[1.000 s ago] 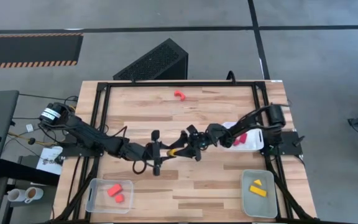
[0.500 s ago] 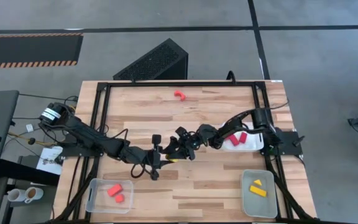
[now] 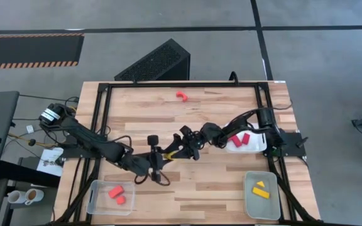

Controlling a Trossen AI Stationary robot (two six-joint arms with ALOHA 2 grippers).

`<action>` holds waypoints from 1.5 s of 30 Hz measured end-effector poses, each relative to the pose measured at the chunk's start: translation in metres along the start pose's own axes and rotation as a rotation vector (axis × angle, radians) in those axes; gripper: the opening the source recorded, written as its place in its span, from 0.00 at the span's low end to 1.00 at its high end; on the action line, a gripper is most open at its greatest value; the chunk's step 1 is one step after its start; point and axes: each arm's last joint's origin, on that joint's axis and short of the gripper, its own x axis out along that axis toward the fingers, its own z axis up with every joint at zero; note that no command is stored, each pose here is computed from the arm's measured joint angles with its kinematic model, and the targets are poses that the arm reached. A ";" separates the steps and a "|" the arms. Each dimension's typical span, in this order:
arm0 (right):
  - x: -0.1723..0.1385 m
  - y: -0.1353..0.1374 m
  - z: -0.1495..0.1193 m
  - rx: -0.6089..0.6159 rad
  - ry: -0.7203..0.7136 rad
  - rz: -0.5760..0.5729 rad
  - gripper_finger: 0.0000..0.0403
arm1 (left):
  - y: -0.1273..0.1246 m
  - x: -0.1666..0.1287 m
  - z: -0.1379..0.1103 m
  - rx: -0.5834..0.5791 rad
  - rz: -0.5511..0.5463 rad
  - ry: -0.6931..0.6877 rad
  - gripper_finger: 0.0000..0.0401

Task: Sort & place blocks by color
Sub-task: Put the yellow block into the gray bin

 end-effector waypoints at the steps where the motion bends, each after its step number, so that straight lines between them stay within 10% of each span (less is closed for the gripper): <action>1: 0.000 0.000 0.000 -0.024 0.009 -0.017 0.74 | 0.000 0.000 -0.002 -0.045 0.003 0.018 0.23; 14: 0.013 0.032 -0.006 -0.462 0.211 -0.563 0.74 | -0.001 0.005 -0.030 -0.379 -0.003 0.086 0.23; 28: 0.018 0.047 -0.003 -0.494 0.170 -0.596 0.73 | 0.001 0.010 -0.046 -0.463 -0.201 -0.202 0.23; 45: 0.022 0.053 -0.011 -0.620 0.179 -0.670 0.49 | 0.001 0.009 -0.059 -0.510 -0.208 -0.194 0.23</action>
